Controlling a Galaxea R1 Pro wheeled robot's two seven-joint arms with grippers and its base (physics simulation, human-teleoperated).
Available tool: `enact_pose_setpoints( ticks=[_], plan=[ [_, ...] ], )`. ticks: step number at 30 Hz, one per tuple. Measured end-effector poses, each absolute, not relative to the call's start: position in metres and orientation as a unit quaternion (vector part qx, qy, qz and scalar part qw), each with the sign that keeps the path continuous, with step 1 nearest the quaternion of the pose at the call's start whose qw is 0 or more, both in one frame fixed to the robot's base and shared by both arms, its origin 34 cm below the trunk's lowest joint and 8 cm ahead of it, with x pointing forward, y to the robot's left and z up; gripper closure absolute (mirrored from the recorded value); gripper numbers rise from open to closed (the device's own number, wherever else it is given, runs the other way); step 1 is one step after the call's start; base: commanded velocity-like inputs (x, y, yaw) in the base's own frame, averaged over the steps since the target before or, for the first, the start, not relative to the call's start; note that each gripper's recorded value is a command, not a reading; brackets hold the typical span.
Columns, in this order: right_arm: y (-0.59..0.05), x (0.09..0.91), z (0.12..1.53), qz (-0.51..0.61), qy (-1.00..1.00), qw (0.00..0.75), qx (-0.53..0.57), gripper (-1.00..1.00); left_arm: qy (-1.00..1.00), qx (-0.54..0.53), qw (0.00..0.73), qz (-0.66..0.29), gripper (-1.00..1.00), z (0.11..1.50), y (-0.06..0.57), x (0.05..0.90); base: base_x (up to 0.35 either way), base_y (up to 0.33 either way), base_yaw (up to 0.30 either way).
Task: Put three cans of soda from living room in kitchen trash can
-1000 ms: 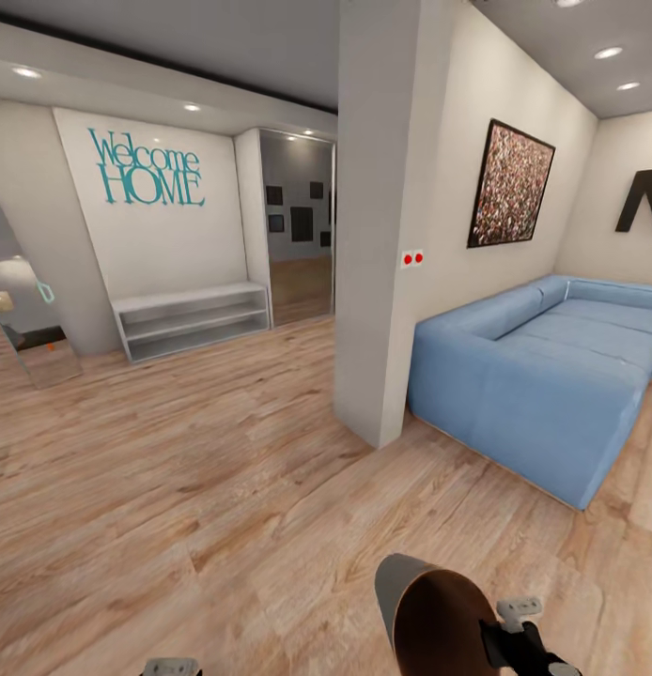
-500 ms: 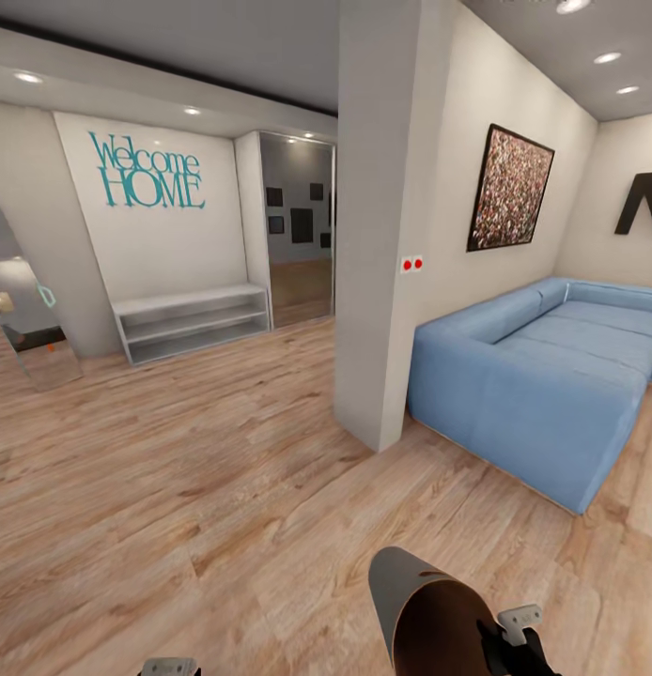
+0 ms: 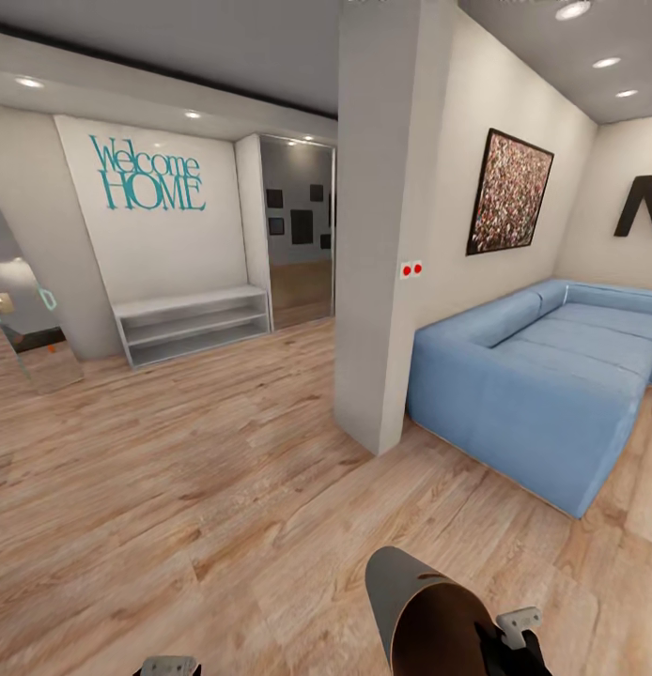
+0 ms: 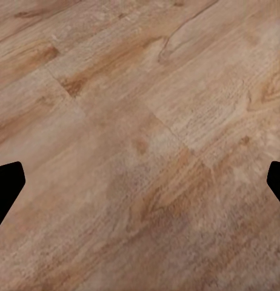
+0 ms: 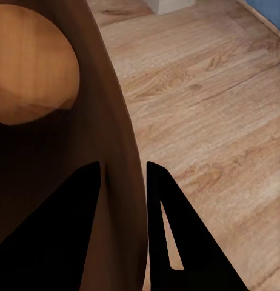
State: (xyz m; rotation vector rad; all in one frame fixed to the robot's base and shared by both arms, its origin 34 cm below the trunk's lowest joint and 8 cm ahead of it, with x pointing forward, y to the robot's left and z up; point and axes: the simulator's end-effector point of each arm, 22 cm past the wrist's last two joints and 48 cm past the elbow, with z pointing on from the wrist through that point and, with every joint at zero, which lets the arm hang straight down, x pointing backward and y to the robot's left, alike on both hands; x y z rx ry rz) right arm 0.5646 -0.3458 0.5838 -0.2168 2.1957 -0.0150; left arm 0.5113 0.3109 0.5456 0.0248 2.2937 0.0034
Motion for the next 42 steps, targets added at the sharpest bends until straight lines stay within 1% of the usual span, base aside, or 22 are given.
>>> enact_pose_setpoints(
  ticks=[4, 13, 26, 34, 39, 42],
  plan=[
    [-0.346, 0.565, 0.594, -0.007, 0.881, 0.465, -0.089, 1.0, 0.911, 0.01, 0.412, 0.001, -1.0, 0.553, 0.311, 0.512, 0.0, 0.0, 0.0],
    [-0.346, 0.554, 0.604, -0.006, 0.882, 0.463, -0.09, 1.0, 0.906, 0.011, 0.423, 0.005, -1.0, 0.572, 0.316, 0.514, 0.0, 0.0, 0.0],
    [-0.351, 0.514, 0.612, -0.004, 0.88, 0.464, -0.098, 1.0, 0.895, 0.014, 0.444, 0.02, -1.0, 0.602, 0.337, 0.517, 0.0, 0.0, 0.0],
    [-0.35, 0.488, 0.615, 0.0, 0.883, 0.458, -0.105, 1.0, 0.889, 0.023, 0.456, 0.039, -1.0, 0.614, 0.363, 0.492, 0.0, 0.0, 0.0],
    [-0.369, 0.476, 0.622, -0.014, 0.883, 0.459, -0.094, 1.0, 0.894, 0.012, 0.446, 0.051, -1.0, 0.61, 0.383, 0.451, 0.0, 0.0, 0.0],
    [-0.373, 0.476, 0.627, -0.017, 0.883, 0.461, -0.087, 1.0, 0.893, 0.011, 0.446, 0.052, -1.0, 0.613, 0.385, 0.444, 0.0, 0.0, 0.0]
  ],
)
